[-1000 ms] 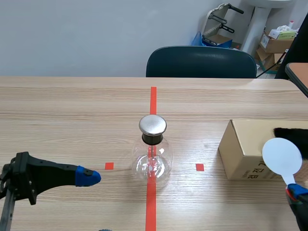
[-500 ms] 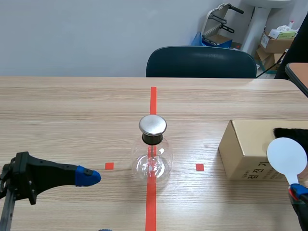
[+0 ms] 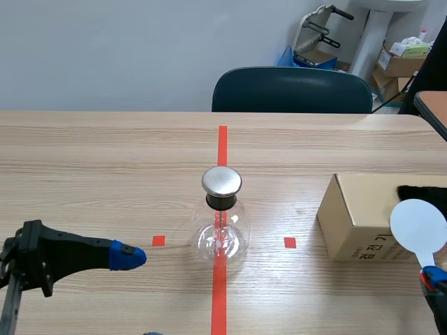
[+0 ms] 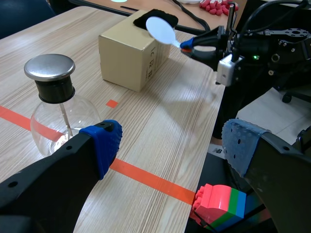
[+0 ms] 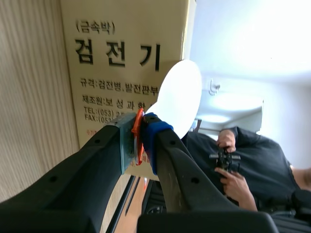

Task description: Do the electroscope experiment

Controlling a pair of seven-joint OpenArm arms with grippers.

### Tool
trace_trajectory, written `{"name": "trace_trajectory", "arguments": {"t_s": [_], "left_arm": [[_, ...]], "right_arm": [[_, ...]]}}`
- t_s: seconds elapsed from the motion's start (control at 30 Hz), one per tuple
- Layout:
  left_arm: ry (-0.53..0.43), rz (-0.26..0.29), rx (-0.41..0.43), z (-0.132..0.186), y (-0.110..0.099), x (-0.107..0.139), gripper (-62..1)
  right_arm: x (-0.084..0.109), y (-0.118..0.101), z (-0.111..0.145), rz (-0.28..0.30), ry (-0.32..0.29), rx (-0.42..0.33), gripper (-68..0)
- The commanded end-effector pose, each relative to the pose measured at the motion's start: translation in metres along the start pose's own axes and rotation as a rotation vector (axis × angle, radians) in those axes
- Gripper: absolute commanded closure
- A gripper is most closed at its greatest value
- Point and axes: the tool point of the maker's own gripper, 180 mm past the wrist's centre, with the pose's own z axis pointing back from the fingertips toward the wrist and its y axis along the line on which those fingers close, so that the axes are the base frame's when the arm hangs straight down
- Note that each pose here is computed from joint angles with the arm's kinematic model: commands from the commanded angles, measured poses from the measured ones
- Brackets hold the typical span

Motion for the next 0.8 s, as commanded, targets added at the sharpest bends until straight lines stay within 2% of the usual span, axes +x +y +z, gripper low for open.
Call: {"name": "trace_trajectory", "arguments": {"t_s": [0.0, 0.13, 0.2, 0.27, 0.43, 0.5, 0.53, 0.57, 0.7, 0.73, 0.77], "left_arm": [[-0.043, 0.003, -0.006, -0.004, -0.002, 0.012, -45.2], [-0.042, 0.002, -0.007, -0.004, -0.002, 0.011, -45.2], [-0.042, 0.002, -0.007, -0.004, -0.002, 0.011, -45.2], [-0.042, 0.002, -0.007, -0.004, -0.002, 0.011, -45.2], [-0.042, 0.002, -0.007, -0.003, -0.002, 0.011, -45.2], [-0.042, 0.002, -0.007, -0.003, -0.002, 0.011, -45.2], [-0.042, 0.002, -0.007, -0.003, -0.002, 0.011, -45.2], [-0.042, 0.002, -0.007, -0.003, -0.002, 0.011, -45.2], [-0.042, 0.002, -0.007, -0.003, -0.002, 0.011, -45.2], [-0.042, 0.002, -0.007, -0.003, -0.002, 0.011, -45.2], [-0.041, 0.002, -0.007, -0.003, -0.002, 0.011, -45.2]], "right_arm": [[-0.015, -0.010, 0.001, 0.048, 0.054, -0.040, -1.0], [-0.056, -0.013, 0.008, 0.038, 0.287, -0.049, -1.0], [-0.068, -0.013, 0.012, 0.037, 0.355, -0.050, -1.0], [-0.066, -0.013, 0.011, 0.040, 0.340, -0.049, -1.0], [-0.020, -0.011, 0.000, 0.050, 0.082, -0.042, -1.0], [-0.014, -0.011, 0.000, 0.050, 0.045, -0.041, -1.0], [-0.015, -0.011, 0.000, 0.049, 0.054, -0.042, -1.0], [-0.022, -0.011, 0.001, 0.044, 0.091, -0.044, -1.0], [-0.063, -0.014, 0.010, 0.033, 0.324, -0.054, -1.0], [-0.068, -0.014, 0.012, 0.033, 0.355, -0.055, -1.0], [-0.069, -0.014, 0.012, 0.033, 0.361, -0.054, -1.0]]}}
